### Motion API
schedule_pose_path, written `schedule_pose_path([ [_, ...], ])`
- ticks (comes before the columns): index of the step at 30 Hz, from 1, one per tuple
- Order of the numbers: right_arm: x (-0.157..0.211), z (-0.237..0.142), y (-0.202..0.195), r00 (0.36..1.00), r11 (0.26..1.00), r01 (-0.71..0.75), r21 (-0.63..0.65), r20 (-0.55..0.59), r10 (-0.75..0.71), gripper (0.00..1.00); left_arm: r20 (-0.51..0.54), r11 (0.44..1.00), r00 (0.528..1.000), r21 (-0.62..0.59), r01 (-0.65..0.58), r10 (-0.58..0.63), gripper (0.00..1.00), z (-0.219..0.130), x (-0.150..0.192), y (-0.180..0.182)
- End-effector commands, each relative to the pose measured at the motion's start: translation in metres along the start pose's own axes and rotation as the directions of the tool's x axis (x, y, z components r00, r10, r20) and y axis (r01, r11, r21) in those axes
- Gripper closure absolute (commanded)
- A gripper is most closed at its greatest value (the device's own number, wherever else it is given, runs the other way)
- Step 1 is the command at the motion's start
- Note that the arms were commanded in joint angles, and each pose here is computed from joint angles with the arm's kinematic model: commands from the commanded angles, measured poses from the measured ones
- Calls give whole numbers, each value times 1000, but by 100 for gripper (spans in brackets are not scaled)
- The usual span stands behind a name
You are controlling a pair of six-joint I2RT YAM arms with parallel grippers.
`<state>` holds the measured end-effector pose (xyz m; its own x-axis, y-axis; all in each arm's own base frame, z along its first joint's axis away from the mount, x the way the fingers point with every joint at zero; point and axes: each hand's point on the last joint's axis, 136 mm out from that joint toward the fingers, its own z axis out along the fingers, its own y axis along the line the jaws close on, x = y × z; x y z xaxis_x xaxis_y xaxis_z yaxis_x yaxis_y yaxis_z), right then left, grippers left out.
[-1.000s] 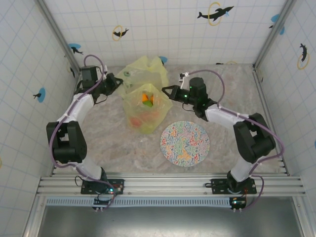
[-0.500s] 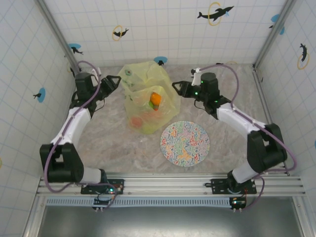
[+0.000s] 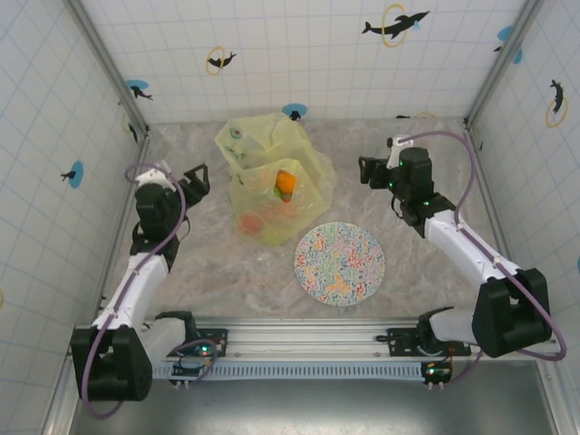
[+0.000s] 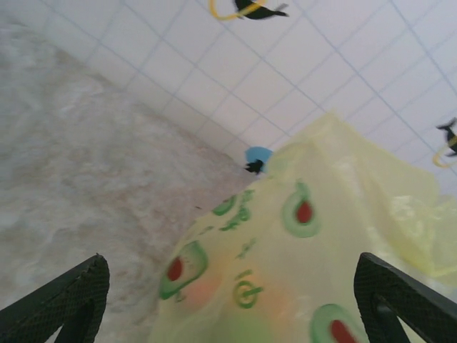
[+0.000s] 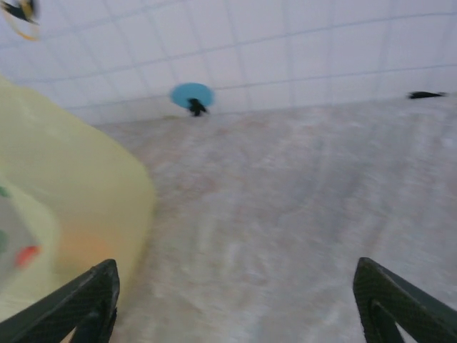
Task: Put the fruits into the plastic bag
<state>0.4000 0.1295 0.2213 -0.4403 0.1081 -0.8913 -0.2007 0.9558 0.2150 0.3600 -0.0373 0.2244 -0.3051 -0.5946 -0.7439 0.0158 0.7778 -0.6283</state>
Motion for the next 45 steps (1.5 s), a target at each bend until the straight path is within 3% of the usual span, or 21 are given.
schedule_pose_path([
  [1,18,-7,-44,998,977,67,200,-6,-67,8,132,987,991,-161,18,3,6,-8,-4,41],
  [4,46,-5,-70,998,957,65,284,-33,-59,0,162,952,987,-306,34,17,2,-16,14,84],
  [8,82,-9,-105,994,900,94,426,-85,-63,0,160,880,981,-474,-24,113,2,-26,27,125],
  [12,109,-16,-135,989,833,128,538,-135,-65,0,150,806,961,-583,-105,233,2,-37,25,147],
  [16,133,-15,-150,982,806,157,570,-173,-69,0,83,740,941,-642,-200,327,2,-39,29,160],
  [21,149,-13,-158,979,800,176,574,-185,-83,0,66,769,916,-569,-291,396,2,-32,43,156],
  [30,163,-27,-156,991,856,132,500,-75,-109,0,28,766,869,-487,-420,495,2,-24,55,147],
  [33,167,-33,-158,993,865,114,489,-49,-103,0,-39,735,852,-485,-473,522,2,-22,64,153],
  [45,170,-52,-152,990,907,62,417,92,-109,0,-48,773,834,-350,-530,550,2,-25,100,149],
])
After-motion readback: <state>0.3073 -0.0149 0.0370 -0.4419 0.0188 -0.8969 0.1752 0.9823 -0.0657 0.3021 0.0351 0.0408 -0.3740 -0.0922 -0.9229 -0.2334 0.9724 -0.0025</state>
